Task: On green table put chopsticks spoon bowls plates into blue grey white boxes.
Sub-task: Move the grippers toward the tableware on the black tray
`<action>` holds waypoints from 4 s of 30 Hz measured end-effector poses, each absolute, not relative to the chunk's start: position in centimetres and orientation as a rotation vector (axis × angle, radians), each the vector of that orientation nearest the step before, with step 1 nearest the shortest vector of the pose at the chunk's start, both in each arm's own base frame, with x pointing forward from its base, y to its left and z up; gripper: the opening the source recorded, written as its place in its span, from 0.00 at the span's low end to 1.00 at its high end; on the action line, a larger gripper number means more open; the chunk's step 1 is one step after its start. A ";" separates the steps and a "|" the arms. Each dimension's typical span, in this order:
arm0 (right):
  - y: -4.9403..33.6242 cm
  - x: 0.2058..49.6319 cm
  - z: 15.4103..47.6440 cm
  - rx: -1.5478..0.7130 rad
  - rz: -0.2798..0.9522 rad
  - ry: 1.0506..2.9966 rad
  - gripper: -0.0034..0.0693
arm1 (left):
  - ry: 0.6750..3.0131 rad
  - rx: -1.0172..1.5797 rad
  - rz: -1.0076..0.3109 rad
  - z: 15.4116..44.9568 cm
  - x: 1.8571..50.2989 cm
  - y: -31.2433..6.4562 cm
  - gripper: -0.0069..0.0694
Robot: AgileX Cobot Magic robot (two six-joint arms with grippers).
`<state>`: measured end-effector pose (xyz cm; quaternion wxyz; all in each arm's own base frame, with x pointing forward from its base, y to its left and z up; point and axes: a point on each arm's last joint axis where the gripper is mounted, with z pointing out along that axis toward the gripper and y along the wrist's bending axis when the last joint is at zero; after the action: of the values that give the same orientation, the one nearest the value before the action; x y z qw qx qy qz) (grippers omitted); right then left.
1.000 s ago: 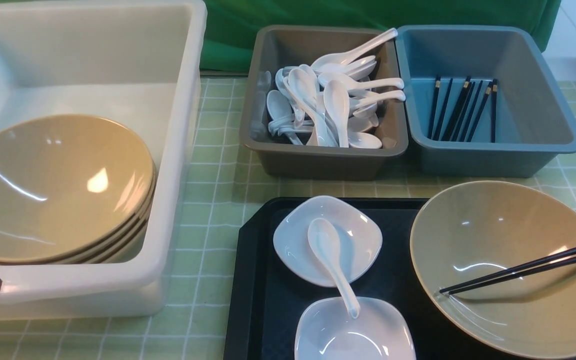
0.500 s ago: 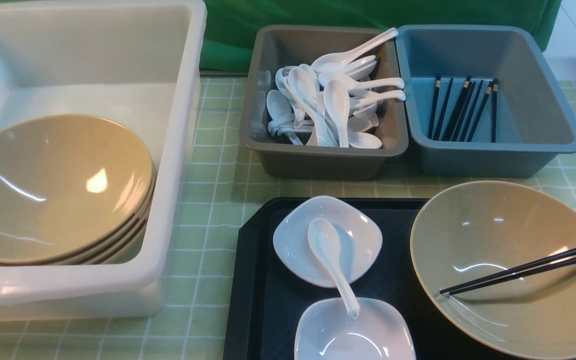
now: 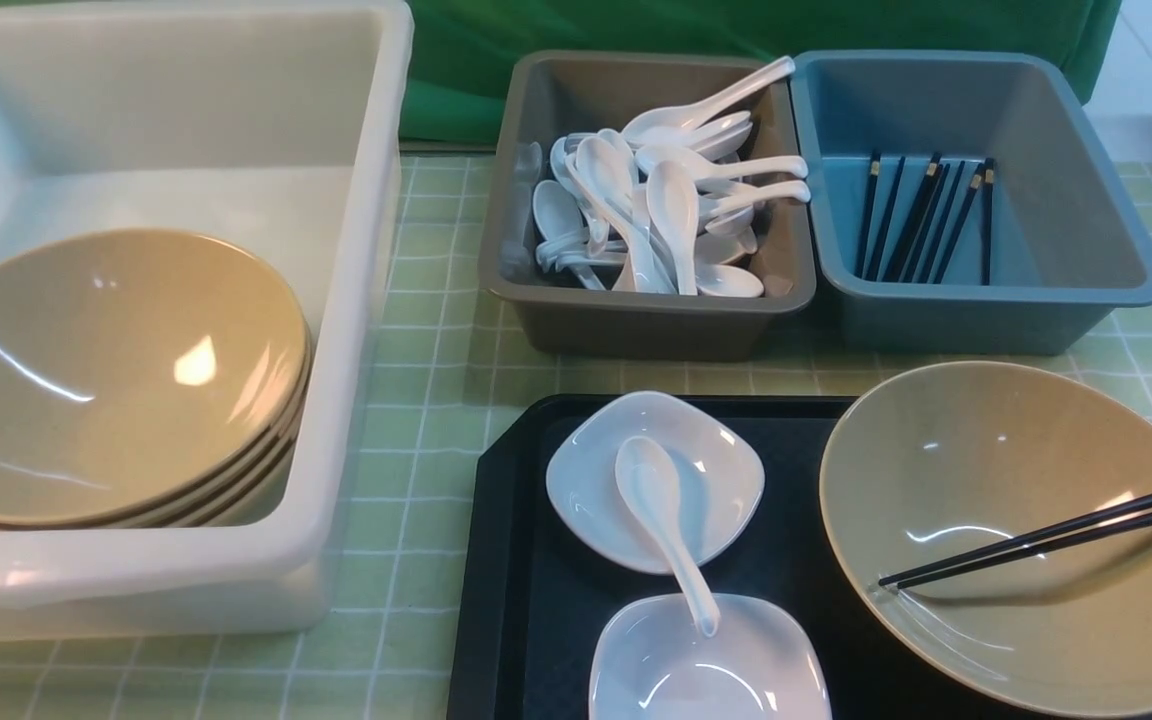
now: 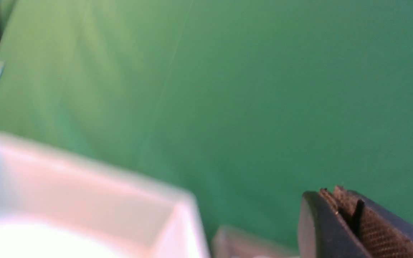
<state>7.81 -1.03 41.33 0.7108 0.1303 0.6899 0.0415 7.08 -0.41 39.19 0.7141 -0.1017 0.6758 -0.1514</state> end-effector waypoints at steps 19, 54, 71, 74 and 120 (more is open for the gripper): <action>2.1 13.6 34.3 -0.163 0.358 2.323 0.37 | 2.004 0.132 -0.609 32.5 9.5 -5.0 0.09; 8.2 27.6 27.8 -2.065 -0.255 2.393 0.51 | 2.106 0.942 -0.707 32.6 6.5 -8.1 0.09; 8.3 29.3 20.6 -2.226 -0.224 2.582 0.56 | 2.094 0.963 -0.657 33.0 6.5 -7.8 0.09; 8.2 29.5 20.1 -2.214 -0.234 2.604 0.56 | 2.095 0.964 -0.657 33.0 6.5 -7.8 0.09; 3.0 35.0 31.6 -0.940 0.364 2.648 0.13 | 1.806 1.032 -0.680 34.6 7.0 -8.8 0.09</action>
<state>35.02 3.02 31.57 0.1538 -0.3277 0.9235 0.1269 7.05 -8.81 34.59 0.4590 0.4189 0.7332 -0.2761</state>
